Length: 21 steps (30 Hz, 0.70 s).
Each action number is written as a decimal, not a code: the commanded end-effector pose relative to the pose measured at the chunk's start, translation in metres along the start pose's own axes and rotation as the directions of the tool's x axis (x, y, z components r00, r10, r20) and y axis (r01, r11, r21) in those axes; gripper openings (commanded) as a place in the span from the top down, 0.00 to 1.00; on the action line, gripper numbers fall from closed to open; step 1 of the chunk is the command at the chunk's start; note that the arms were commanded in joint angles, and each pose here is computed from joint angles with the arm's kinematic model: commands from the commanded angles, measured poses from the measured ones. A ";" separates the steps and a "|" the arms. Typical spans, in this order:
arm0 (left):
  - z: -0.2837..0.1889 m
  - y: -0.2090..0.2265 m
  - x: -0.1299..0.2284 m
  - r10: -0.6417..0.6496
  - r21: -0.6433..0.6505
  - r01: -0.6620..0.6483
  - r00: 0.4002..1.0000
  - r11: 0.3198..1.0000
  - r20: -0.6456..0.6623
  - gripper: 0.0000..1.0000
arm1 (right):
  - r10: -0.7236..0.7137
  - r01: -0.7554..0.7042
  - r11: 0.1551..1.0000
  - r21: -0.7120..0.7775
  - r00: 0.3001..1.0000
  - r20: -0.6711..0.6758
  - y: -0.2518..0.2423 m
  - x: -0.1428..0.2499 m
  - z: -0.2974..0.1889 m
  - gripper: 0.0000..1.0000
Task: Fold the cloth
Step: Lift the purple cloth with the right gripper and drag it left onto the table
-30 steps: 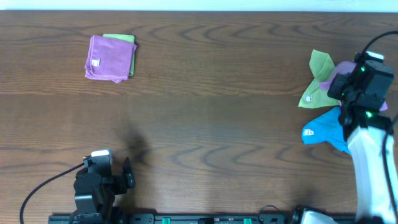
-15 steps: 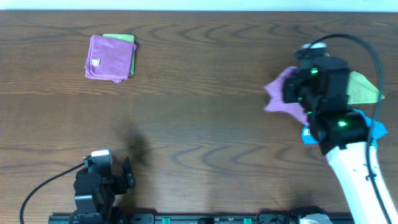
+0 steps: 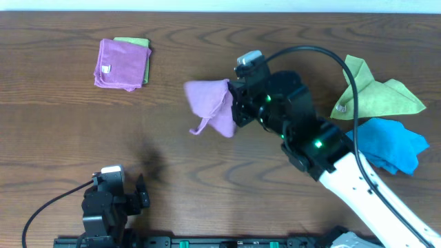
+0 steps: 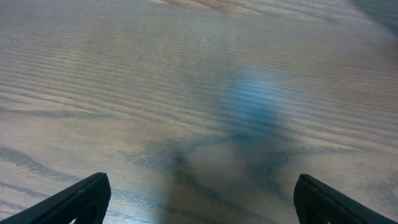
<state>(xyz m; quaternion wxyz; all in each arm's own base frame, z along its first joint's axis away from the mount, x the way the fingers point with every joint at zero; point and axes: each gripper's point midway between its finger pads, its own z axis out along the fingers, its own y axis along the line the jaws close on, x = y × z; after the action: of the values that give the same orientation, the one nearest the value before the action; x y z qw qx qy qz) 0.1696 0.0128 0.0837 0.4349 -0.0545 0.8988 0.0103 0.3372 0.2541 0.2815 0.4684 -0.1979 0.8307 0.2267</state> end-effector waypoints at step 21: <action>0.005 0.000 0.011 0.015 -0.002 -0.015 0.999 1.000 -0.035 0.05 | 0.305 -0.242 0.803 0.544 0.952 -0.028 -0.234 0.044 -0.011 0.37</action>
<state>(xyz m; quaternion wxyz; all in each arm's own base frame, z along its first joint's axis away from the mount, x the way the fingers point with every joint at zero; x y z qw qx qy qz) 0.1696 0.0128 0.0837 0.4349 -0.0545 0.8988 0.0103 0.4362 0.0305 0.1869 0.4079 0.0773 0.9097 -0.0084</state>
